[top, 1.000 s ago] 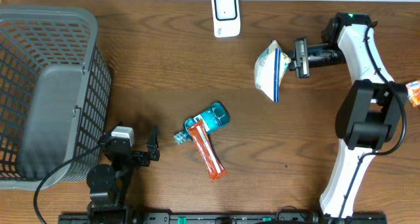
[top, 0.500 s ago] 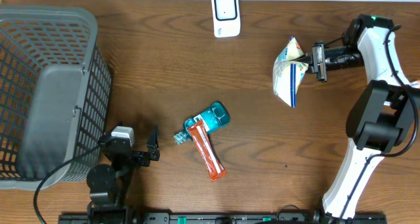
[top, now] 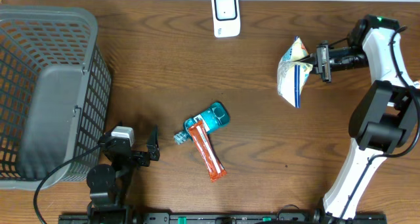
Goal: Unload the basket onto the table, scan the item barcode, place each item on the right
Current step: 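Raise the snack bag up toward the scanner with the right gripper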
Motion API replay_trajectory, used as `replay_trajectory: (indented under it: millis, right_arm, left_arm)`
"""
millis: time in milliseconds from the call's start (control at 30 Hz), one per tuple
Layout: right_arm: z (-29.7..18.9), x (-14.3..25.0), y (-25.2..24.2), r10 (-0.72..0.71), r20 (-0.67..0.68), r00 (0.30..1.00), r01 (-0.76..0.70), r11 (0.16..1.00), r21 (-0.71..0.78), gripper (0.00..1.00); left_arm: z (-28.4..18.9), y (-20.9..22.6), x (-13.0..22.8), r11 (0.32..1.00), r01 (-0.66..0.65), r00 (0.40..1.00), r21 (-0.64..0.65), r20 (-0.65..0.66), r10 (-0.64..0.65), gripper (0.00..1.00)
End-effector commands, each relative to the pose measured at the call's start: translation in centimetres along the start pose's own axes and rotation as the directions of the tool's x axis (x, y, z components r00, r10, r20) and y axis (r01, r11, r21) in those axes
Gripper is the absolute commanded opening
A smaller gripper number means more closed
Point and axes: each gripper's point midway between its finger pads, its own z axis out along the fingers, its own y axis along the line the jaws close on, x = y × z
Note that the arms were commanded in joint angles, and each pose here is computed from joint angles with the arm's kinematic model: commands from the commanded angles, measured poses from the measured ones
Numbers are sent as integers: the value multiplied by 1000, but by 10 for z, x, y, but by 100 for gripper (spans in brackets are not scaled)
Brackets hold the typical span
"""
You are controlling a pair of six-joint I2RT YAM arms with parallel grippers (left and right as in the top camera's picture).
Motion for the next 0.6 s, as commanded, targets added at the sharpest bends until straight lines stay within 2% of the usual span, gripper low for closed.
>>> replay_trajectory:
  millis: [0,167,300,467,567]
  right_arm:
    - [-9,16,16,-96,14,995,97,995,-39,1]
    - [-13,23,20,-141,25,990,142,989,-46,1]
    - [-17,35,23,-276,50,960,278,960,-31,1]
    - [-22,50,25,-562,74,824,561,827,29,1]
    - [-29,57,22,-631,90,770,625,776,89,2]
  left_arm:
    - [2,0,15,1000,3,999,4,-37,-3,98]
    - [2,0,15,1000,3,999,4,-37,-3,98]
    - [2,0,15,1000,3,999,4,-37,-3,98]
    - [2,0,15,1000,3,999,4,-37,-3,98]
    - [2,0,15,1000,3,999,4,-37,-3,98]
